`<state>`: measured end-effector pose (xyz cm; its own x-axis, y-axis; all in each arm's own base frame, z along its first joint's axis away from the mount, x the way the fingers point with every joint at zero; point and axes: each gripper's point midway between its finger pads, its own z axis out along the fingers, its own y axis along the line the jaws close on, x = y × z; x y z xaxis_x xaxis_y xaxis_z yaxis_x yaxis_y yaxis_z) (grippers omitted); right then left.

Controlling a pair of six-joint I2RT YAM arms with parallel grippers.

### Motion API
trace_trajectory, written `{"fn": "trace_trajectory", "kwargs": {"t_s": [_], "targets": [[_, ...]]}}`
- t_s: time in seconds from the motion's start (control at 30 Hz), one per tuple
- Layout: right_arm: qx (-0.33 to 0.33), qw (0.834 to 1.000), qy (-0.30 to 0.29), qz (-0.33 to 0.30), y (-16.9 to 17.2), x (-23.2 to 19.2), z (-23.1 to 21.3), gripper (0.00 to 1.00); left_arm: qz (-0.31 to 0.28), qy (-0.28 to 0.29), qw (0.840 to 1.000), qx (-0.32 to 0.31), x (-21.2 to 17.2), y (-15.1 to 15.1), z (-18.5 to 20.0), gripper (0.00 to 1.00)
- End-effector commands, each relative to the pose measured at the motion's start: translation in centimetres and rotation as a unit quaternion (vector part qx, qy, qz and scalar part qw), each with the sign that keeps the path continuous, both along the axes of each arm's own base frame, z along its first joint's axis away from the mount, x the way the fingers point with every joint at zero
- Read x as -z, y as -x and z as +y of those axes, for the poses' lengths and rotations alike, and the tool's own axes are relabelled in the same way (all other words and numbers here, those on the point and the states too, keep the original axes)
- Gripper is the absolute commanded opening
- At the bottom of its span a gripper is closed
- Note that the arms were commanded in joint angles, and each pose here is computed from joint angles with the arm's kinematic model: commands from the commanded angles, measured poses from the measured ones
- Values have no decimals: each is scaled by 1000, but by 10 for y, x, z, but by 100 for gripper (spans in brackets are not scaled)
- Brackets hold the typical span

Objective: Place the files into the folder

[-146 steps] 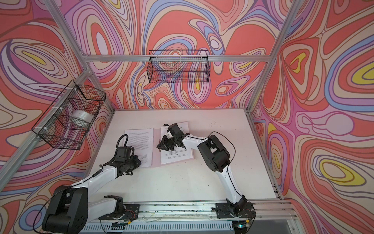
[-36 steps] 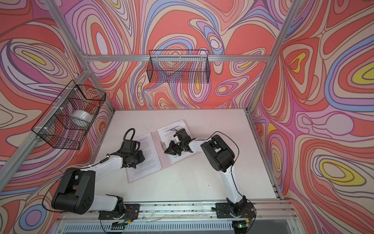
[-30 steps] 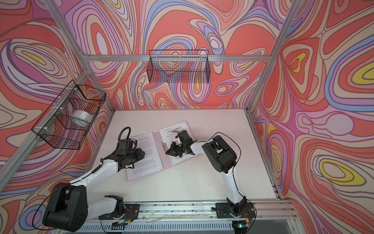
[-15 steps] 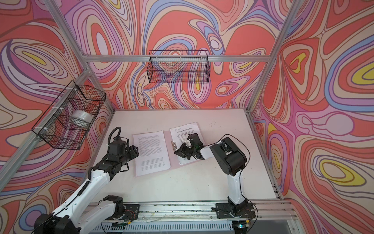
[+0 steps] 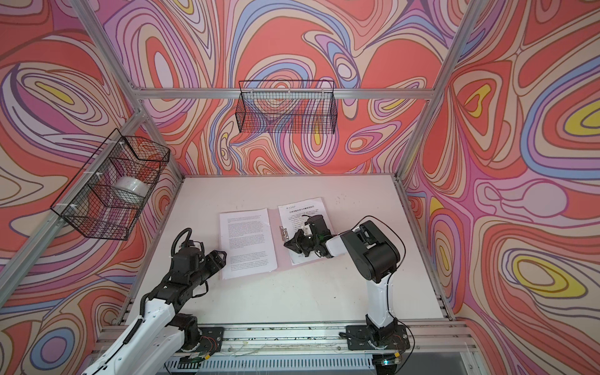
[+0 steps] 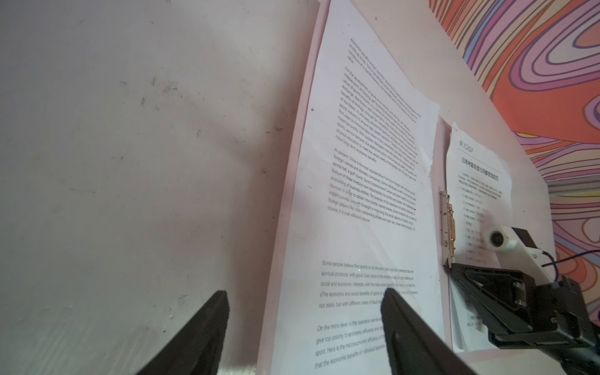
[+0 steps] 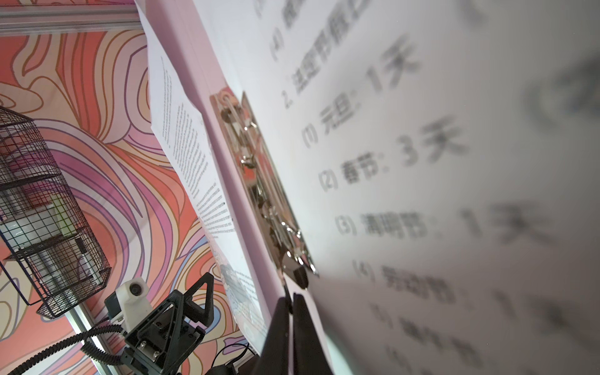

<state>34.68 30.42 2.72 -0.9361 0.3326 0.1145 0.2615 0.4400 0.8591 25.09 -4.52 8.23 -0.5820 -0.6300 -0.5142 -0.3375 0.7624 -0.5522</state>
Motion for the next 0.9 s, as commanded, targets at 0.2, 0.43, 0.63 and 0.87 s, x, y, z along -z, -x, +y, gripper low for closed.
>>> {"fn": "trace_trajectory", "kwargs": {"t_s": [0.2, 0.43, 0.63, 0.87], "targets": [[22, 998, 33, 47, 8, 30, -15, 0, 15, 34, 999, 9, 11, -2, -8, 72], [26, 998, 17, 46, 7, 26, -13, 0, -4, 80, 997, 20, 19, -9, -21, 58], [28, 998, 1, 49, 5, 23, -9, 0, -20, 100, 994, 33, 15, -12, -29, 42], [27, 999, -3, 38, 0, 13, -7, 0, -38, 87, 995, 35, -14, -13, -26, 3]]}}
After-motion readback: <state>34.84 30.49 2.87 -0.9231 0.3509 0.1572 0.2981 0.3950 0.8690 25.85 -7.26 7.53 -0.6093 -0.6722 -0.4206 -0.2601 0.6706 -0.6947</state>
